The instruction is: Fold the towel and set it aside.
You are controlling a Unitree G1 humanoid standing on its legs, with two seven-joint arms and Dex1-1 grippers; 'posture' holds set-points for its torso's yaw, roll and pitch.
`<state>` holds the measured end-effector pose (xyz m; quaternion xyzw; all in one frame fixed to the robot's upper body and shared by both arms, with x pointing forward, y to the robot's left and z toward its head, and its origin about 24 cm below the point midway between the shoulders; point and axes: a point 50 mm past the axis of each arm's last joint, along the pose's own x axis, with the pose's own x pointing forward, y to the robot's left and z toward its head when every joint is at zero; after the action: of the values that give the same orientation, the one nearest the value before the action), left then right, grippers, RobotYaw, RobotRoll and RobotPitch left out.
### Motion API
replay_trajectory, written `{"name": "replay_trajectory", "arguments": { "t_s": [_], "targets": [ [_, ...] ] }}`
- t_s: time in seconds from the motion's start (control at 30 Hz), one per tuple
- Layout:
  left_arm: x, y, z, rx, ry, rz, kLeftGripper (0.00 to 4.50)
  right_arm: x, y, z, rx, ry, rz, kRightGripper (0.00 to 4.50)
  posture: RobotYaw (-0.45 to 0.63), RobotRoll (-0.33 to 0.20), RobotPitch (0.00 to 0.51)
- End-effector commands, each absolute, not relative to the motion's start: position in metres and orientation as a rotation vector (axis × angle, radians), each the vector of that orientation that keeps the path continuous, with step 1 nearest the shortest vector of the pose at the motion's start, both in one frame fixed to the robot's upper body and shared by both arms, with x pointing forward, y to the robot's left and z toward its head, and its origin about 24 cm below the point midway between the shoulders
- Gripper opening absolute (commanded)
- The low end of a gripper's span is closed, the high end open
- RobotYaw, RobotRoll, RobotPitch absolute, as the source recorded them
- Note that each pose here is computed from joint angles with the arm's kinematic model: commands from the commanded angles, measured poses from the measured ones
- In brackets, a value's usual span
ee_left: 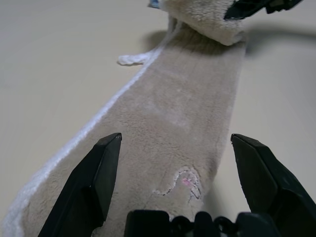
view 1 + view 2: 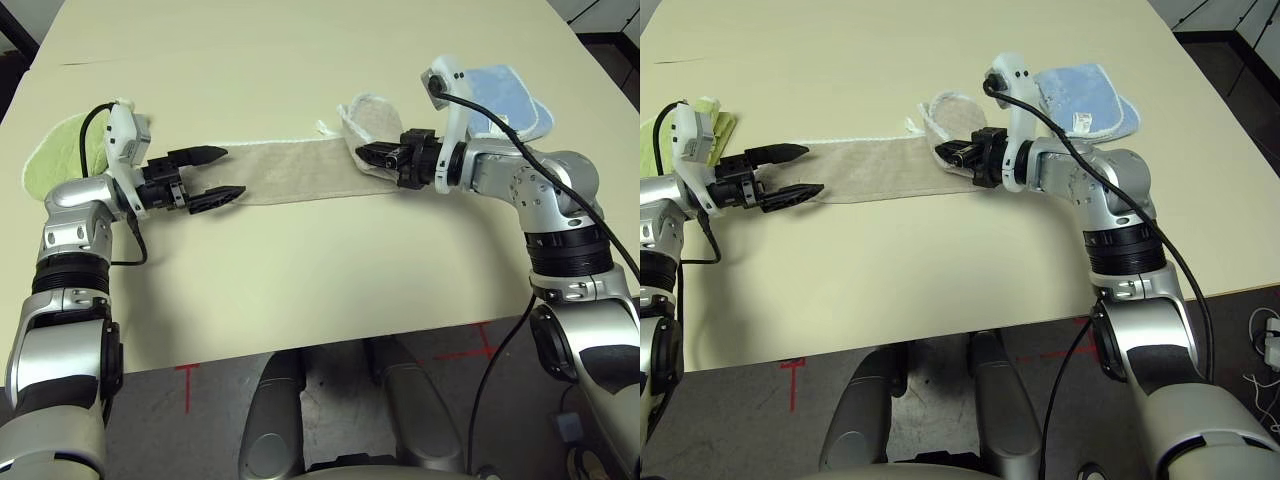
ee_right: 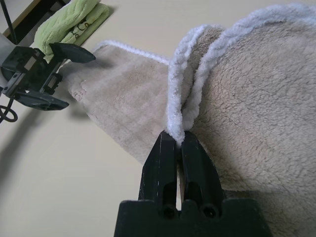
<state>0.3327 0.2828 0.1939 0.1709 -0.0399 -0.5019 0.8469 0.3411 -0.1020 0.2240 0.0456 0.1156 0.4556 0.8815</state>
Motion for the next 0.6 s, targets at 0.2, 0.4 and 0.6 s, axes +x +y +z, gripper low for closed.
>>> {"name": "replay_trajectory", "arguments": {
  "t_s": [0.2,0.4,0.6],
  "targets": [
    [0.326,0.284,0.197,0.400,-0.098,-1.129,4.50,0.336,-0.094,0.220,0.035,0.282,0.995,0.03,0.02,0.000,0.266],
    [0.328,0.270,0.215,0.420,-0.118,-1.148,4.50,0.339,-0.082,0.217,0.056,0.317,0.992,0.03,0.02,0.000,0.264],
    [0.326,0.255,0.229,0.424,-0.123,-1.155,4.50,0.343,-0.072,0.206,0.071,0.369,0.969,0.28,0.03,0.000,0.265]
  ]
}}
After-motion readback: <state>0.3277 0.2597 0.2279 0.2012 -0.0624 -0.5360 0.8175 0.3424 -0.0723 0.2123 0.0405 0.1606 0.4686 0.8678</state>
